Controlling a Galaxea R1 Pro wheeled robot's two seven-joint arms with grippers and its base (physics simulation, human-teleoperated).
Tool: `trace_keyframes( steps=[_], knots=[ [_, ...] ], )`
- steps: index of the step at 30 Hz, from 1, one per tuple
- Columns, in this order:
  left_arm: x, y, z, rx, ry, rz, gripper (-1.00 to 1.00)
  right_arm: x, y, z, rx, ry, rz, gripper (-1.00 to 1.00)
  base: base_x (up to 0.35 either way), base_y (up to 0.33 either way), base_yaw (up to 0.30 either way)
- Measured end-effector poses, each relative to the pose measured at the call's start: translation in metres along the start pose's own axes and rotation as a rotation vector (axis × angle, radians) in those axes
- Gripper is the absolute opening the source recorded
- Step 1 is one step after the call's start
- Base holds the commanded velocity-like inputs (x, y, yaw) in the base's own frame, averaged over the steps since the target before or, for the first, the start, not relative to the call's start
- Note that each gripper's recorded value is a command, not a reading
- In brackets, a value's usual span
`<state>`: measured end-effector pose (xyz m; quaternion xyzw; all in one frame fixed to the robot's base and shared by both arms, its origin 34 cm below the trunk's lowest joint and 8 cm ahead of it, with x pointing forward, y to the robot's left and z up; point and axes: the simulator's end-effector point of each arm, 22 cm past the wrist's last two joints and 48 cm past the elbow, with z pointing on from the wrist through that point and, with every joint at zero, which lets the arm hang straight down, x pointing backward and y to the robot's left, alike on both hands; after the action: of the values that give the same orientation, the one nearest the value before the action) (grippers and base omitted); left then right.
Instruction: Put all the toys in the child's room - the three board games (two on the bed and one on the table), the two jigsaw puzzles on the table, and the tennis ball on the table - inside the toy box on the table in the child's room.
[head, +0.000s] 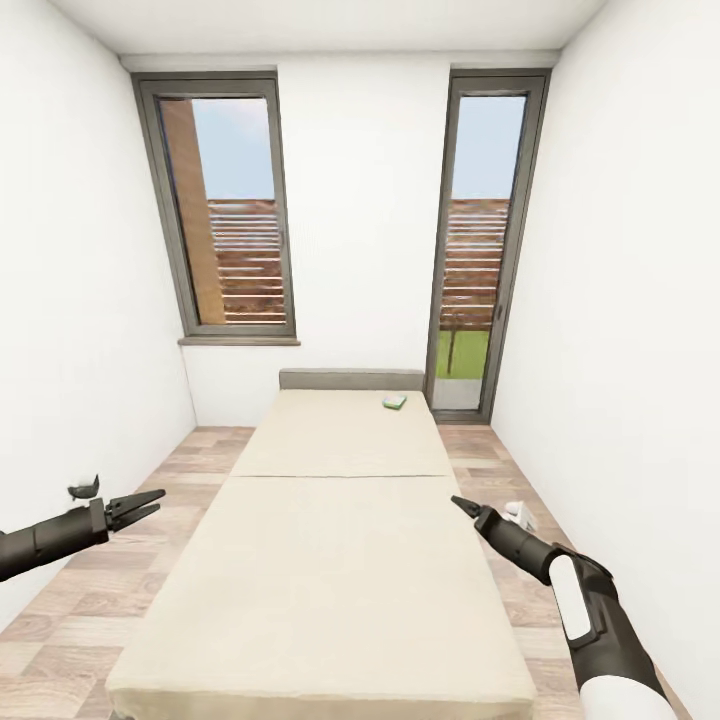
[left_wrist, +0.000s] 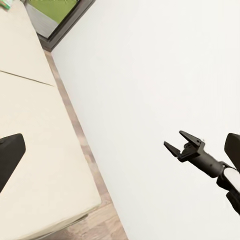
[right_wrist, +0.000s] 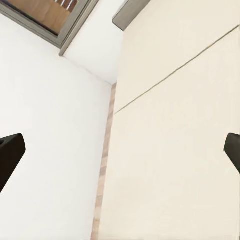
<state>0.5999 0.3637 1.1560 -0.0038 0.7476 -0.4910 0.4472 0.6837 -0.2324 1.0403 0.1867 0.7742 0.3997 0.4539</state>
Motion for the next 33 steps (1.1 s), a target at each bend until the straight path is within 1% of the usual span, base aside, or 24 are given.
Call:
trace_keyframes(
  steps=[6,10,13,27,33],
  knots=[
    [0.000,-0.001,0.000,0.003,-0.002,0.000,1.00,0.002,0.004,0.000,-0.019,0.009,0.006,1.00,0.000,-0.162,0.000],
    [0.000,-0.001,0.000,0.003,-0.002,-0.001,1.00,0.001,0.012,0.000,-0.054,0.001,0.000,1.00,0.000,-0.254,0.000],
    [0.001,-0.001,0.001,0.006,-0.002,-0.002,1.00,0.000,0.015,-0.001,-0.069,-0.003,-0.004,1.00,0.000,-0.274,0.000],
    [0.004,-0.003,0.007,0.016,0.001,-0.007,1.00,0.000,0.016,-0.001,-0.075,-0.005,-0.005,1.00,0.000,-0.273,0.000],
    [0.004,-0.003,0.007,0.017,0.001,-0.008,1.00,0.000,0.016,0.000,-0.075,-0.005,-0.005,1.00,0.001,-0.218,0.000]
  ],
)
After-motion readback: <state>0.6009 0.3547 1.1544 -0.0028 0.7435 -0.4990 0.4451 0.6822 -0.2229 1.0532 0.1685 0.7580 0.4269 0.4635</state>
